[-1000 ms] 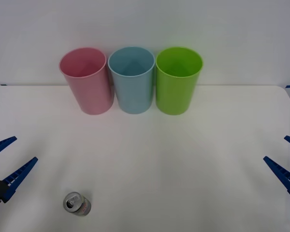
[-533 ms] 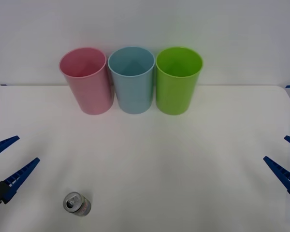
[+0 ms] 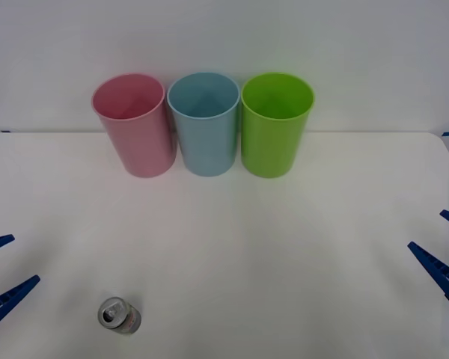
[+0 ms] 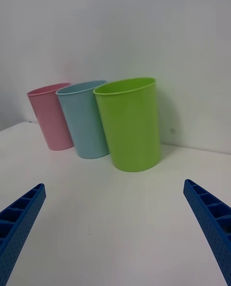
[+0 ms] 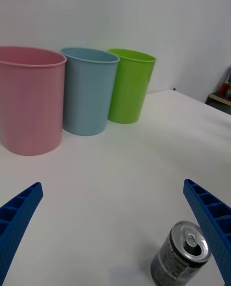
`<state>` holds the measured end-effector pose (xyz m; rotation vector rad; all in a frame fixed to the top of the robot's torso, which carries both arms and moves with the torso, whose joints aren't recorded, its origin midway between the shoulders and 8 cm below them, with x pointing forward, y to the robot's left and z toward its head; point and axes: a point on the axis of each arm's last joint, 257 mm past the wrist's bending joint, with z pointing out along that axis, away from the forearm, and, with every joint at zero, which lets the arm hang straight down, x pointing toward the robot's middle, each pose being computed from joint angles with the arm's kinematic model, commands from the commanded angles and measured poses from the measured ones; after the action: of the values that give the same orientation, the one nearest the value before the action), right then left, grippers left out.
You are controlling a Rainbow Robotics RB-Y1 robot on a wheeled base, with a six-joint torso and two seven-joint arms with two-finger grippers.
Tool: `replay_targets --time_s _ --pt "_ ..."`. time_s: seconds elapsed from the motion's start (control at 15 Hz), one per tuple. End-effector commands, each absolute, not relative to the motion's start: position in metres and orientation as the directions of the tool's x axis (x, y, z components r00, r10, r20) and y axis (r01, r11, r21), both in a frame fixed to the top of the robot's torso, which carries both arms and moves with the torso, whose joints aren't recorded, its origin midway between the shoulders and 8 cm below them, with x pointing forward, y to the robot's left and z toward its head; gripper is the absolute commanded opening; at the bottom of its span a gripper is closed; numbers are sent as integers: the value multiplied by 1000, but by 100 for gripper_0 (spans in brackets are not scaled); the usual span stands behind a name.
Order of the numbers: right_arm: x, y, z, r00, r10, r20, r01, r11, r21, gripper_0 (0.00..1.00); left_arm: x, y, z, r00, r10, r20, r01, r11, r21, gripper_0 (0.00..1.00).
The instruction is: Grasp the object on the table and drop it into the matching bin: aluminum can to the light blue bin, PET bottle to the pink bin.
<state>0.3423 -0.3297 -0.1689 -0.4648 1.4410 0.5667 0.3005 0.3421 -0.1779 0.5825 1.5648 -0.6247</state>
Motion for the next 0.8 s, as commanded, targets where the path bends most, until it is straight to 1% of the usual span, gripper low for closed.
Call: replay_targets --time_s 0.07,0.27,0.4,0.6,0.8 --pt "342 -330 -169 41 82 -996 -618 785 39 100 290 345 -179 -100 7 -995 698 713 -65 100" --pt "342 -330 -169 41 82 -996 -618 785 39 100 280 350 -186 -119 34 -992 708 704 -61 100" --pt "342 -330 -169 41 82 -996 -618 785 39 100 274 355 -196 -119 98 -988 721 692 -18 100" --pt "342 -330 -169 41 82 -996 -618 785 39 100 267 355 -207 -134 134 -982 749 662 -12 100" --pt "342 -330 -169 41 82 -996 -618 785 39 100 259 353 -224 -118 205 -972 777 628 38 100"
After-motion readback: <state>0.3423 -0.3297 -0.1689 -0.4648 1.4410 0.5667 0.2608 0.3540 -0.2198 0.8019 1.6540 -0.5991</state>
